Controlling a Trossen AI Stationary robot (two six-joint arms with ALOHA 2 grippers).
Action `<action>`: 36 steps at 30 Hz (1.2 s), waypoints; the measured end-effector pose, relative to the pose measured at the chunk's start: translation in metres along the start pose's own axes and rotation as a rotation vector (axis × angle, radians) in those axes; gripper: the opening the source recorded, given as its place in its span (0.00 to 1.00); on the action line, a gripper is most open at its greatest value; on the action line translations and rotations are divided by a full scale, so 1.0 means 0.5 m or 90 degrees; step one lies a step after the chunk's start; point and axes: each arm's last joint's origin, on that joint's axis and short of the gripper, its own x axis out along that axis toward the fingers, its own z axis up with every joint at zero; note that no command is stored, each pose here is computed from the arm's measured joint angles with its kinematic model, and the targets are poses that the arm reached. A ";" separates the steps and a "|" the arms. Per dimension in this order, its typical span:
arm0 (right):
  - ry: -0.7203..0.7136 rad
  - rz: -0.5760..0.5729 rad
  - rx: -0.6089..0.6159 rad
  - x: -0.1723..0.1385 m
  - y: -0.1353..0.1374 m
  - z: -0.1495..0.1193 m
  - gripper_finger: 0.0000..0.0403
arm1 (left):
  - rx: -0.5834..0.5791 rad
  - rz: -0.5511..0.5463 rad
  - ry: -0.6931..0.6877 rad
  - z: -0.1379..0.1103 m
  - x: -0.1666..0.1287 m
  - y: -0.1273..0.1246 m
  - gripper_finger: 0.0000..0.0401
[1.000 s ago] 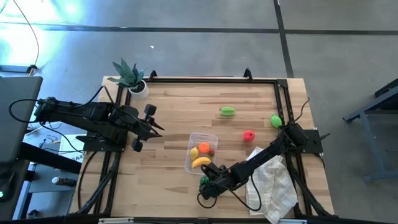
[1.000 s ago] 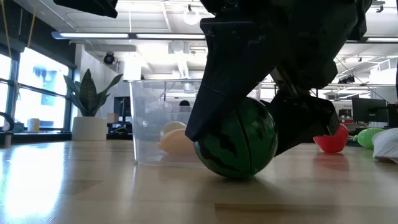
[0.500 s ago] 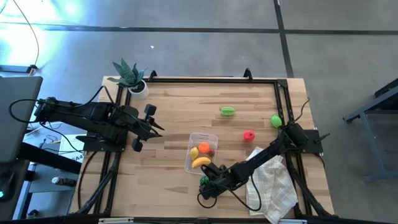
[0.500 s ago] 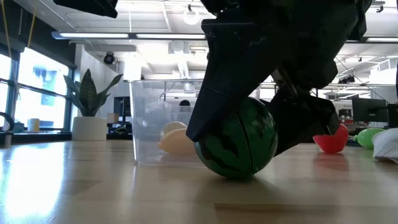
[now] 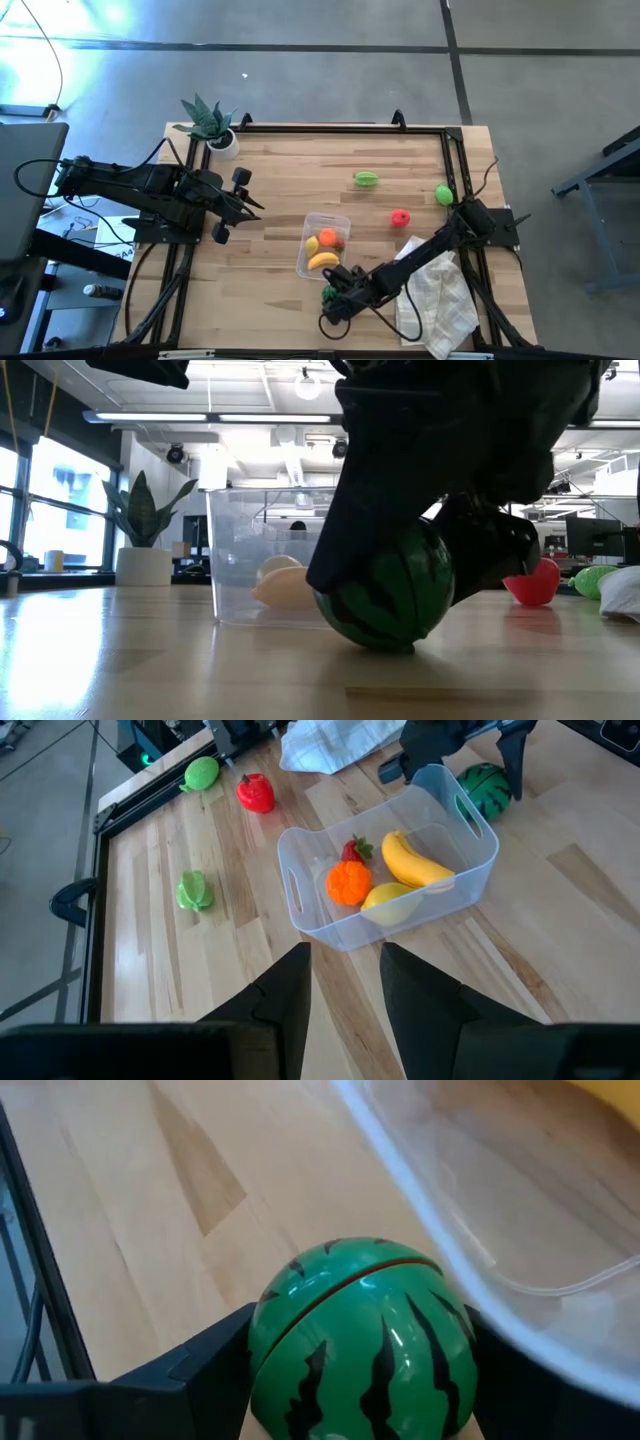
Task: Pick and placing Produce into tupperware
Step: Put the watermelon into the transparent bin
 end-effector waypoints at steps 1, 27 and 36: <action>0.001 0.002 -0.001 0.000 0.000 -0.001 0.70 | 0.000 0.000 0.000 0.000 0.000 0.000 0.28; -0.001 0.030 -0.093 -0.034 0.020 -0.011 0.70 | 0.000 0.000 0.000 0.000 0.000 0.000 0.28; 0.023 0.087 -0.153 -0.077 0.045 -0.026 0.70 | 0.000 0.000 0.000 0.000 0.000 0.000 0.28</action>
